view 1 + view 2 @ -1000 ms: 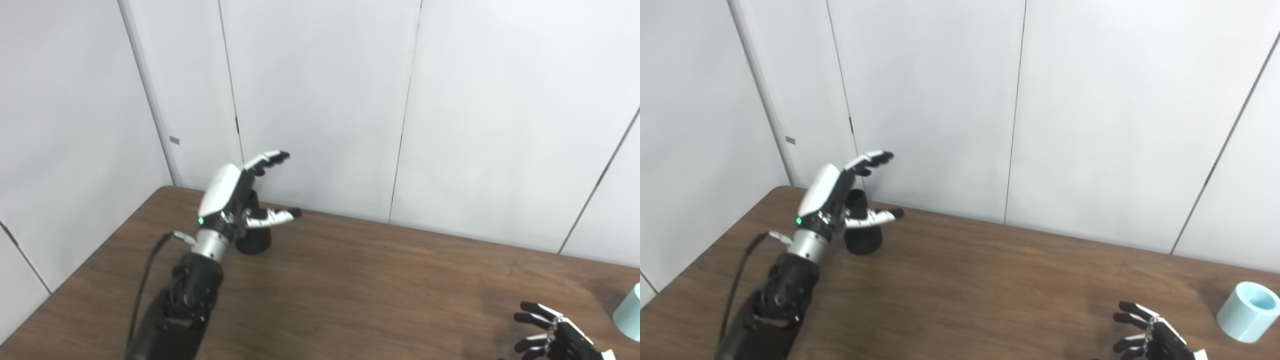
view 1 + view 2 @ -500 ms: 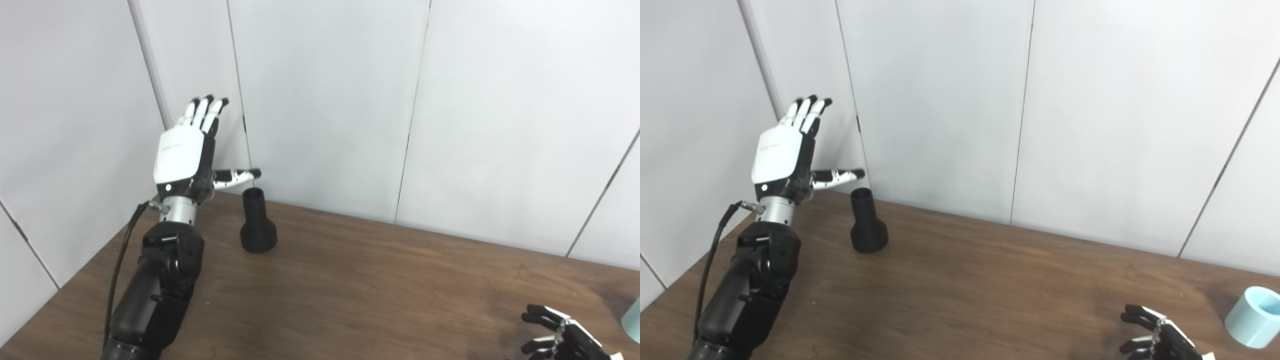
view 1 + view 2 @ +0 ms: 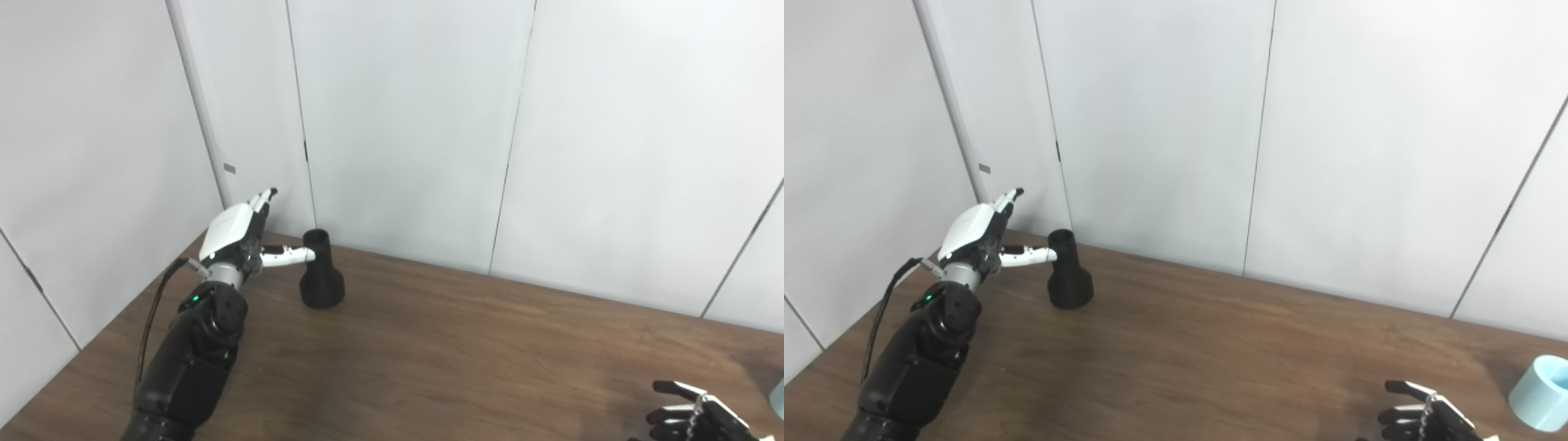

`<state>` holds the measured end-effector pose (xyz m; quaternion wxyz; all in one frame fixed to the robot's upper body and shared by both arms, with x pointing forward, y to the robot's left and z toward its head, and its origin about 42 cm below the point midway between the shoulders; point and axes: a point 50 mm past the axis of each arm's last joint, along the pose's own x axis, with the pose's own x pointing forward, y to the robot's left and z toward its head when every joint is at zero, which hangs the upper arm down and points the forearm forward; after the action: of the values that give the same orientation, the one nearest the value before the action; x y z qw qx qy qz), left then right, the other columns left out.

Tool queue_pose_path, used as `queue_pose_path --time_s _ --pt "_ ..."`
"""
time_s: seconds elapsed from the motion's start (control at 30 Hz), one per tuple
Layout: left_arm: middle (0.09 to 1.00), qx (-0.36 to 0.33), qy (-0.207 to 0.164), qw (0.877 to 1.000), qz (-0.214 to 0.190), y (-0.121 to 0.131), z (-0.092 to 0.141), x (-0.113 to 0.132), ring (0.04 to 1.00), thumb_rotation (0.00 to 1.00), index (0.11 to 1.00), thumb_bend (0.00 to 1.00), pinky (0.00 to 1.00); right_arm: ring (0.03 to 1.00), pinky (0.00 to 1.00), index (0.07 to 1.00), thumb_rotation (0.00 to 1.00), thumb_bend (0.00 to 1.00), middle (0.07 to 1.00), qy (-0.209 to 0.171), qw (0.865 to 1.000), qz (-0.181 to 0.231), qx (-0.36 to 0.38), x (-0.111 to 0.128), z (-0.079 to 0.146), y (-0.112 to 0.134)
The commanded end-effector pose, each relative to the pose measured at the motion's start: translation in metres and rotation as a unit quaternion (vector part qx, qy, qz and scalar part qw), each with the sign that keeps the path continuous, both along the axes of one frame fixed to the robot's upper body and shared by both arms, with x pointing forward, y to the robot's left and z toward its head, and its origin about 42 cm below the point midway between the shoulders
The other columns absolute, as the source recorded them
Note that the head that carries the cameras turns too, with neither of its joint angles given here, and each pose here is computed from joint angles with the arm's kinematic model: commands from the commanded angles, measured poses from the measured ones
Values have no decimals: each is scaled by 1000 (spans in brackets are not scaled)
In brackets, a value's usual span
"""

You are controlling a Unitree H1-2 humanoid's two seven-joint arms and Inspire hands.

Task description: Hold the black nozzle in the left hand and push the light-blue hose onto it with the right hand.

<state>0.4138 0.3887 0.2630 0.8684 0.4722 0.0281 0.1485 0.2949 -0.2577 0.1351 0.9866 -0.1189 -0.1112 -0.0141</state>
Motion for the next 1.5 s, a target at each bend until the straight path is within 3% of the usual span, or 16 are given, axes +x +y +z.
queue_pose_path --time_s 0.0,0.33,0.53,0.77,1.0,1.47 --pt "1000 11 -24 1000 6 11 17 3 1000 577 1000 1000 1000 417 323 633 0 555 484 -40 999 4 -9 4 20 -2" --pt "1000 12 10 1000 16 15 -11 8 1000 582 1000 1000 1000 420 325 643 0 554 484 -45 999 6 -13 1 24 -1" --pt "953 16 6 1000 -7 7 -26 8 1000 499 944 1000 991 422 328 648 0 553 485 -42 999 7 -13 -1 27 1" --pt "941 -9 1 1000 -5 0 -47 11 1000 431 901 1000 1000 425 345 651 0 553 485 -44 999 8 -14 -4 31 4" --pt "941 -45 12 999 -3 -7 -65 15 1000 422 867 1000 1000 443 363 653 0 551 487 -44 999 13 -11 -5 34 6" --pt "915 -42 45 998 5 -8 -94 26 1000 417 864 997 985 426 331 652 0 549 488 -49 998 16 -19 -9 43 12"
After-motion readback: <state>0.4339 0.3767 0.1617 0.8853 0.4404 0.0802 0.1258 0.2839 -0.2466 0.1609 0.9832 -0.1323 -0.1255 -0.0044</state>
